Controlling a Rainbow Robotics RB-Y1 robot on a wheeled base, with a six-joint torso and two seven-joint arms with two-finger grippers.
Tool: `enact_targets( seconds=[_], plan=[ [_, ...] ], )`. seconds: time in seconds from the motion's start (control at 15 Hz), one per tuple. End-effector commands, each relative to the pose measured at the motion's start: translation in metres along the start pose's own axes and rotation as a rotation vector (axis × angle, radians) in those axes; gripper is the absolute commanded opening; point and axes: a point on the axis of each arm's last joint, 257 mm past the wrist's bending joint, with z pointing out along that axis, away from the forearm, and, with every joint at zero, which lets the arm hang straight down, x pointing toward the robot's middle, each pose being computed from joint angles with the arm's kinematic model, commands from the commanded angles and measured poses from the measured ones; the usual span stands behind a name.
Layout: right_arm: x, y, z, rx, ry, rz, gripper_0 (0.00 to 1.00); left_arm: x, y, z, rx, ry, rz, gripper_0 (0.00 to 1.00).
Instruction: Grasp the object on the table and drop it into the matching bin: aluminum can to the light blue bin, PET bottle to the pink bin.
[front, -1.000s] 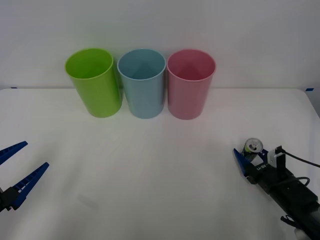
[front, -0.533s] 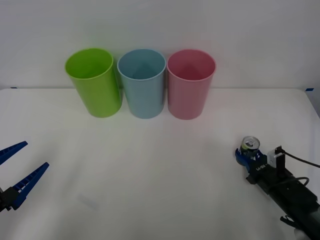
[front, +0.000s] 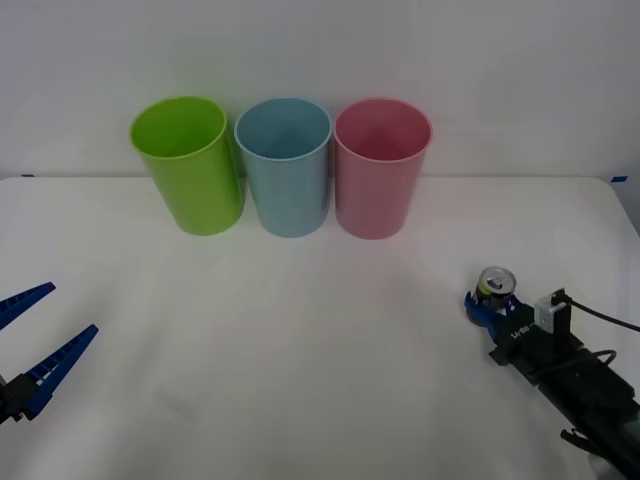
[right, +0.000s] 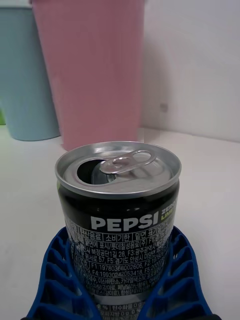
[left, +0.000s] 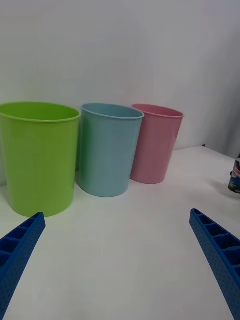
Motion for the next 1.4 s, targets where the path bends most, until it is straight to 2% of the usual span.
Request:
enact_targets(
  seconds=[0.07,0.2,0.4,0.8,0.87,1.07,1.27,1.4],
  plan=[
    [-0.017,0.009,0.006,-0.033,-0.035,-0.005,0.0,0.0,0.0,0.0,0.0,0.0,0.0,1.0],
    [-0.029,0.016,0.01,-0.062,-0.06,-0.006,0.0,0.0,0.0,0.0,0.0,0.0,0.0,1.0],
    [-0.05,0.037,0.017,-0.14,-0.09,0.065,0.0,0.0,0.0,0.0,0.0,0.0,0.0,1.0],
    [-0.119,0.076,0.033,-0.287,-0.17,0.152,0.0,0.0,0.0,0.0,0.0,0.0,0.0,1.0],
    [-0.128,0.08,0.036,-0.303,-0.182,0.156,0.0,0.0,0.0,0.0,0.0,0.0,0.0,1.0],
    [-0.16,0.093,0.055,-0.365,-0.228,0.121,0.0,0.0,0.0,0.0,0.0,0.0,0.0,1.0],
    [-0.196,0.099,0.079,-0.41,-0.27,0.098,0.0,0.0,0.0,0.0,0.0,0.0,0.0,1.0],
    [-0.209,0.099,0.094,-0.438,-0.268,0.137,0.0,0.0,0.0,0.0,0.0,0.0,0.0,1.0]
  ],
)
